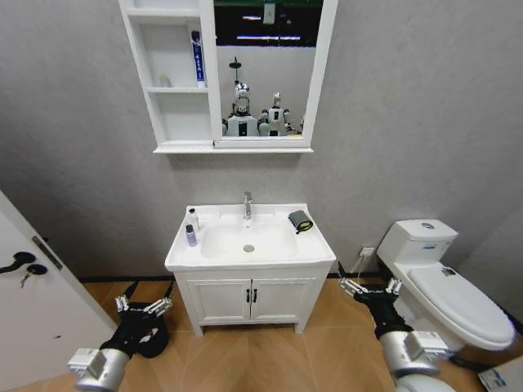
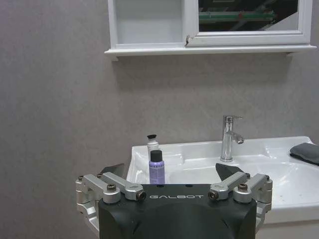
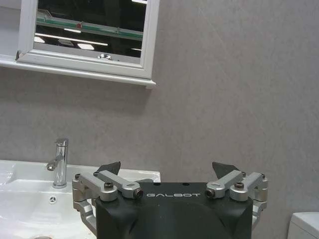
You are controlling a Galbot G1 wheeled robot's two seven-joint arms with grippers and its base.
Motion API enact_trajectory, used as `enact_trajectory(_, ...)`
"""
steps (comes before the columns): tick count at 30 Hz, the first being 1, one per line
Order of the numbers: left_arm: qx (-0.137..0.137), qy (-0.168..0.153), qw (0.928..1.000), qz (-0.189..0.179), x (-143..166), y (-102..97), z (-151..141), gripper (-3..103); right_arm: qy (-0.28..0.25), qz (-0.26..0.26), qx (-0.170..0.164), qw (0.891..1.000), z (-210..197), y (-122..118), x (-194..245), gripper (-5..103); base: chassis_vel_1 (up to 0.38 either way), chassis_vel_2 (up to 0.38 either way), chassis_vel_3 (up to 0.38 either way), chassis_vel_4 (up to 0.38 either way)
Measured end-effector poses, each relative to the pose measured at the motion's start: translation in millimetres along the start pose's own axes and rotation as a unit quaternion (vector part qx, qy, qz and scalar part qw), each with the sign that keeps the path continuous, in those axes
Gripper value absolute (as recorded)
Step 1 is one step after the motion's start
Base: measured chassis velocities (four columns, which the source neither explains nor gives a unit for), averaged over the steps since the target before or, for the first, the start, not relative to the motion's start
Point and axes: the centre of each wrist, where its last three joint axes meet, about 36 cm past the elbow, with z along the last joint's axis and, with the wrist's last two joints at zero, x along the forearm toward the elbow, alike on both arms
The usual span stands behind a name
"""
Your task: Move facial cleanser and shampoo from washbasin to cabinet, then wipe washbasin with towel.
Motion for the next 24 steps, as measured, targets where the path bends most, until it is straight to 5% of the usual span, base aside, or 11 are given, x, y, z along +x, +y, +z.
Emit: enact_trajectory(24, 0.001, -0.002, 0.9999, 0.010, -16.0, -2.8, -6.7, 100, 0.016, 0.001, 0.005, 1.000, 6.8, -2.4, -4.7, 100, -0.020, 0.023, 0.021, -0.017)
